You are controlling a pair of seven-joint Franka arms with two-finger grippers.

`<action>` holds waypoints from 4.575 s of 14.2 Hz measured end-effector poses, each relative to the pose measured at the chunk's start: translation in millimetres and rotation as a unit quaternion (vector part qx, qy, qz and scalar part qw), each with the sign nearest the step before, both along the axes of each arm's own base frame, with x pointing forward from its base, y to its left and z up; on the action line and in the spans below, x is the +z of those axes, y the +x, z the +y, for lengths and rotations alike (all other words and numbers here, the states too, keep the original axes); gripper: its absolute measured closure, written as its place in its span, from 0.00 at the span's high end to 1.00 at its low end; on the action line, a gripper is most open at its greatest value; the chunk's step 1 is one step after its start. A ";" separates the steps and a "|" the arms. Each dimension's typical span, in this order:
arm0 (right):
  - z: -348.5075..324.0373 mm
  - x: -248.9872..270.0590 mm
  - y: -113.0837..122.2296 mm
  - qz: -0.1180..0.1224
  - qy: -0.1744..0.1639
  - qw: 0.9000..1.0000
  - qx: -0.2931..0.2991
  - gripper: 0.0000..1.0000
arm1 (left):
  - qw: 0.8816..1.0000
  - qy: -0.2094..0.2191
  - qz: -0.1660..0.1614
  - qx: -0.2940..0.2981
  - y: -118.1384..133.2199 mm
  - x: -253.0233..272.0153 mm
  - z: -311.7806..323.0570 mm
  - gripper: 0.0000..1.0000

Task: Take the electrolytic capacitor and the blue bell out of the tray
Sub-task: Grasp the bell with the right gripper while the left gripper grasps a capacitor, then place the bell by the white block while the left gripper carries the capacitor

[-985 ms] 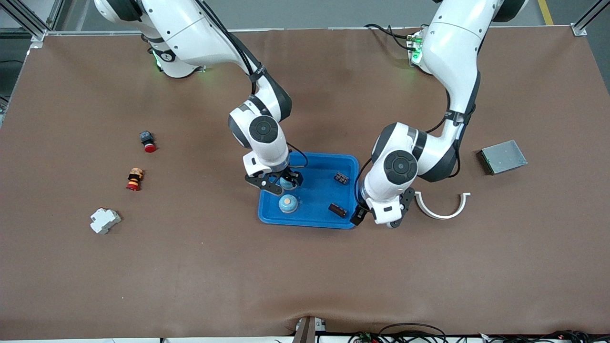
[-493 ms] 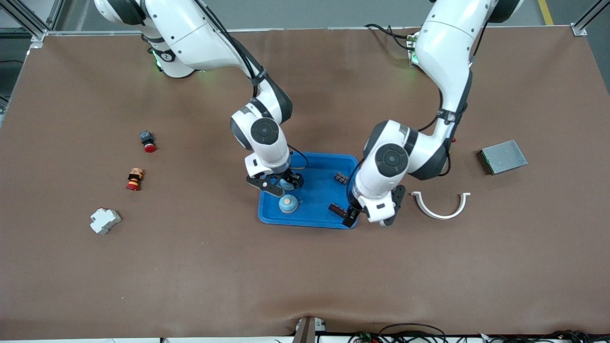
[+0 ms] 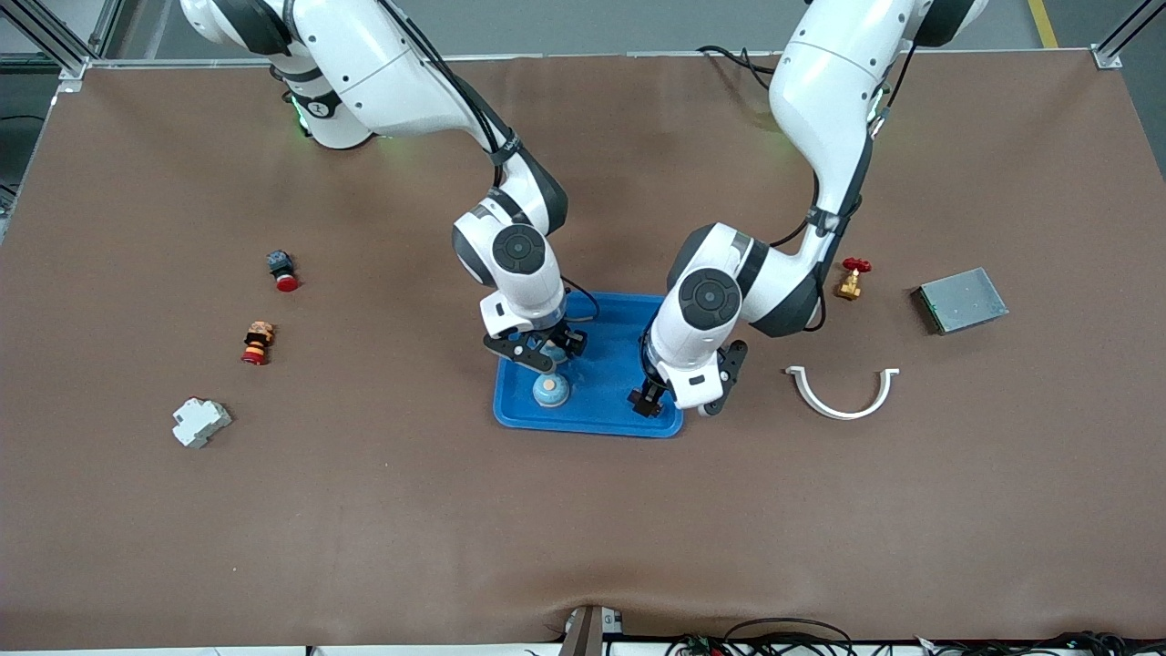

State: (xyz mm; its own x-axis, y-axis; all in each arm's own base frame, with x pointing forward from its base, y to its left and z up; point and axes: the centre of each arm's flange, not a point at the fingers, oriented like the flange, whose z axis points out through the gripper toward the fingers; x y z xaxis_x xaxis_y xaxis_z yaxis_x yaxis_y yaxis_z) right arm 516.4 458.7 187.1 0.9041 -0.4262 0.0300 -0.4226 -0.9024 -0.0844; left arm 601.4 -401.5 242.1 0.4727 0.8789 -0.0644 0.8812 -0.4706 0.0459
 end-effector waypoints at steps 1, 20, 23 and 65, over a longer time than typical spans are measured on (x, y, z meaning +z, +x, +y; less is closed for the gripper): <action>1.2 0.2 -0.4 0.000 0.000 1.000 0.000 0.66 | 1.000 0.003 0.000 -0.001 0.5 -7.3 1.3 1.00; -379.3 136.1 133.2 0.066 -0.041 0.977 0.197 0.66 | 0.999 -0.010 -0.041 0.000 6.7 -47.9 -3.2 1.00; -431.8 125.8 138.1 0.037 -0.042 0.970 0.238 0.66 | 0.999 -0.009 -0.039 -0.004 3.7 -51.1 -6.7 1.00; -471.6 82.4 178.9 0.067 0.055 0.971 0.223 1.00 | 0.949 0.012 0.053 -0.311 -21.4 86.5 311.5 0.30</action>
State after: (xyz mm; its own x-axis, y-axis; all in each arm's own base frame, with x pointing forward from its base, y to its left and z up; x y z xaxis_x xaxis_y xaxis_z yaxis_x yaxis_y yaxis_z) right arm 695.3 -12.9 269.5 0.9922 0.0148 -0.1235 -0.0055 -0.9867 -0.1623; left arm 580.0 -89.9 328.7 0.8921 0.4345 -0.1240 0.4326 -0.9005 -0.0435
